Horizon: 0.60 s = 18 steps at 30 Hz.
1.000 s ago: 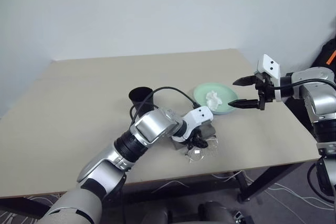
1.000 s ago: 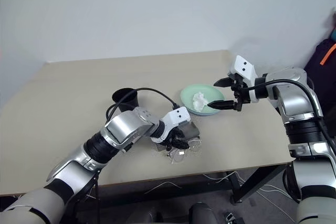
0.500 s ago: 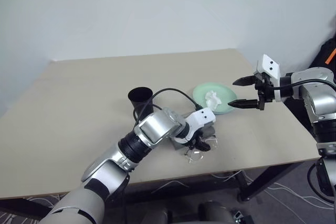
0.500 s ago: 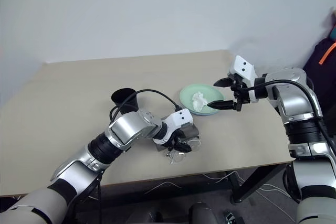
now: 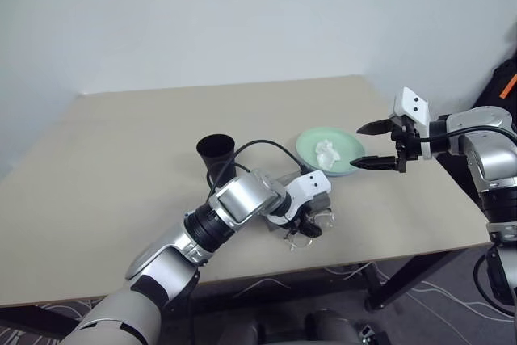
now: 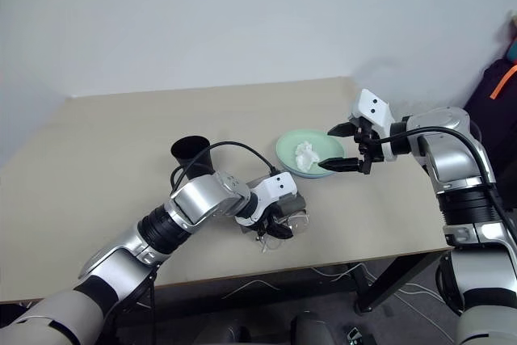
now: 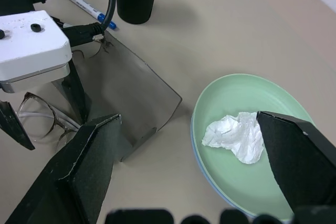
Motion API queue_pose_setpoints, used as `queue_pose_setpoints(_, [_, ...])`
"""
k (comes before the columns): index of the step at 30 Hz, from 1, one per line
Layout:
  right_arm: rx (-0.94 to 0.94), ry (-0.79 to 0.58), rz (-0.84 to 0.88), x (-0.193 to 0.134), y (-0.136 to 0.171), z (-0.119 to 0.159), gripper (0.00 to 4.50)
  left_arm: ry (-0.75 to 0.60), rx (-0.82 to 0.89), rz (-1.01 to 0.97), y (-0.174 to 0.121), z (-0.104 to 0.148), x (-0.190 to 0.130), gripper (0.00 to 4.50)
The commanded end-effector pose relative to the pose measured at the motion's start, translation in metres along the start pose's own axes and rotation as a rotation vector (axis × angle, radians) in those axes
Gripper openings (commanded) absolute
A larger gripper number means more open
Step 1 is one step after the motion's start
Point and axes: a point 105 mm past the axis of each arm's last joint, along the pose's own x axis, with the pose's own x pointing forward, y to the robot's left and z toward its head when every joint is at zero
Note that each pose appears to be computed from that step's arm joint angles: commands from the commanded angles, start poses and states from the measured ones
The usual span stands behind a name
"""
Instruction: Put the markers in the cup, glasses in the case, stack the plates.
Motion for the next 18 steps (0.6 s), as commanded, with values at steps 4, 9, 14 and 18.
queue_pose_setpoints(4, [-0.043,-0.027,-0.029,-0.0081,-0.0041,0.0144,4.50,-0.001,0.010,0.027,0.0043,0.0021,-0.0020,1.36])
queue_pose_setpoints(9, [-0.044,-0.026,-0.029,-0.0084,-0.0041,0.0146,4.50,0.003,0.005,0.026,0.0043,0.0007,-0.0013,0.03])
queue_pose_setpoints(14, [-0.045,-0.026,-0.030,-0.0085,-0.0047,0.0150,4.50,0.000,0.012,0.024,0.0037,0.0009,-0.0007,0.03])
queue_pose_setpoints(18, [-0.047,-0.026,-0.030,-0.0084,-0.0053,0.0155,4.50,-0.026,0.024,0.029,0.0054,0.0053,-0.0036,0.03])
